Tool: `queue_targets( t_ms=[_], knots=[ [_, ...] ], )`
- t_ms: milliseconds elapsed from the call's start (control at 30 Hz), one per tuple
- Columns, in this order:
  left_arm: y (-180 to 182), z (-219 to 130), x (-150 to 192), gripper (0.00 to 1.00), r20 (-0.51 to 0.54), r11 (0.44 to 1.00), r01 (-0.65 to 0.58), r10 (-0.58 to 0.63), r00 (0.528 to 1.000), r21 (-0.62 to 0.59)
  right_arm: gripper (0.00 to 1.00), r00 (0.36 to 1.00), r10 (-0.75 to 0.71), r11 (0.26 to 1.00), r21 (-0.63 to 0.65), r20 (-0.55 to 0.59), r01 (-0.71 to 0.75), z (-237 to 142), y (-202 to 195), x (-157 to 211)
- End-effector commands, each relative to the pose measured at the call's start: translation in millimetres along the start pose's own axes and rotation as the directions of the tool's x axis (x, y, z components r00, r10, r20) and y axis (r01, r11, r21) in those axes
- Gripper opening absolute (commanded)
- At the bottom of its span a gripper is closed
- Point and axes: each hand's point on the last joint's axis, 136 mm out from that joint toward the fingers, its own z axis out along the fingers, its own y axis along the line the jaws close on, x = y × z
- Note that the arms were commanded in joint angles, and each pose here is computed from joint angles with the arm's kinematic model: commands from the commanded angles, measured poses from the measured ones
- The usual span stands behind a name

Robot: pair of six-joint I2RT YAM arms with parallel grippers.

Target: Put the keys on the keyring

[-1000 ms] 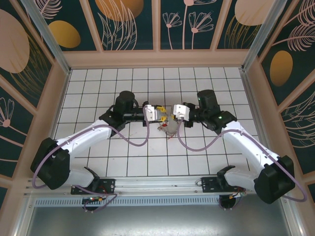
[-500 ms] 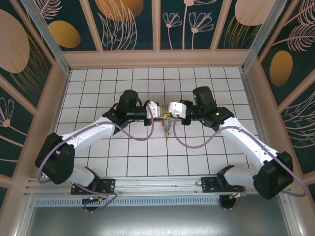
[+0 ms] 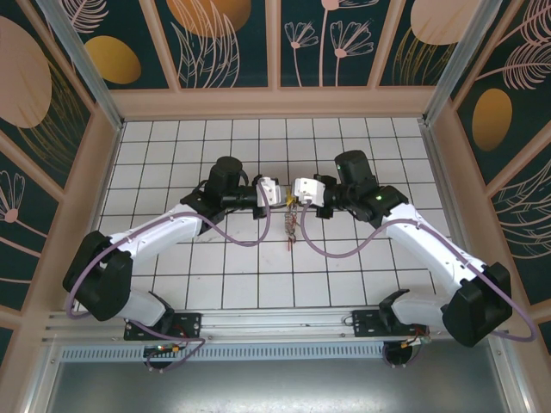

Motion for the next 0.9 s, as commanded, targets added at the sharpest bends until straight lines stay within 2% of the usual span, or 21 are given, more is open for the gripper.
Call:
queue_targets(
  t_ms=[0, 67, 133, 233, 367, 700, 867],
  knots=[
    [-2, -5, -12, 0.00, 0.023, 0.998, -0.063, 0.063, 0.998, -0.008, 0.15, 0.996, -0.026, 1.000, 0.014, 0.084, 0.025, -10, -2, -18],
    [-1, -8, -23, 0.00, 0.070, 0.998, -0.062, 0.063, 0.996, -0.022, 0.26, 0.993, -0.015, 1.000, -0.012, 0.119, 0.017, -13, 5, -17],
    [1, -12, -34, 0.00, 0.117, 0.998, -0.058, 0.062, 0.991, -0.036, 0.31, 0.991, 0.003, 1.000, -0.014, 0.137, -0.001, -17, 5, -11],
    [-1, -16, -49, 0.00, 0.195, 0.997, -0.065, 0.070, 0.978, -0.030, 0.31, 0.993, 0.006, 1.000, 0.014, 0.115, -0.008, -16, 2, -1],
    [-6, -18, -59, 0.00, 0.237, 0.997, -0.083, 0.080, 0.968, 0.003, 0.30, 0.988, 0.022, 1.000, -0.001, 0.153, -0.022, -24, 1, -4],
    [-10, -16, -60, 0.00, 0.252, 0.997, -0.061, 0.048, 0.967, 0.043, 0.29, 0.965, -0.009, 1.000, -0.024, 0.264, 0.016, -34, 5, -29],
    [-10, -13, -58, 0.00, 0.246, 0.997, -0.052, 0.037, 0.969, 0.055, 0.25, 0.960, -0.016, 0.999, -0.025, 0.280, 0.024, -37, 5, -33]
  ],
)
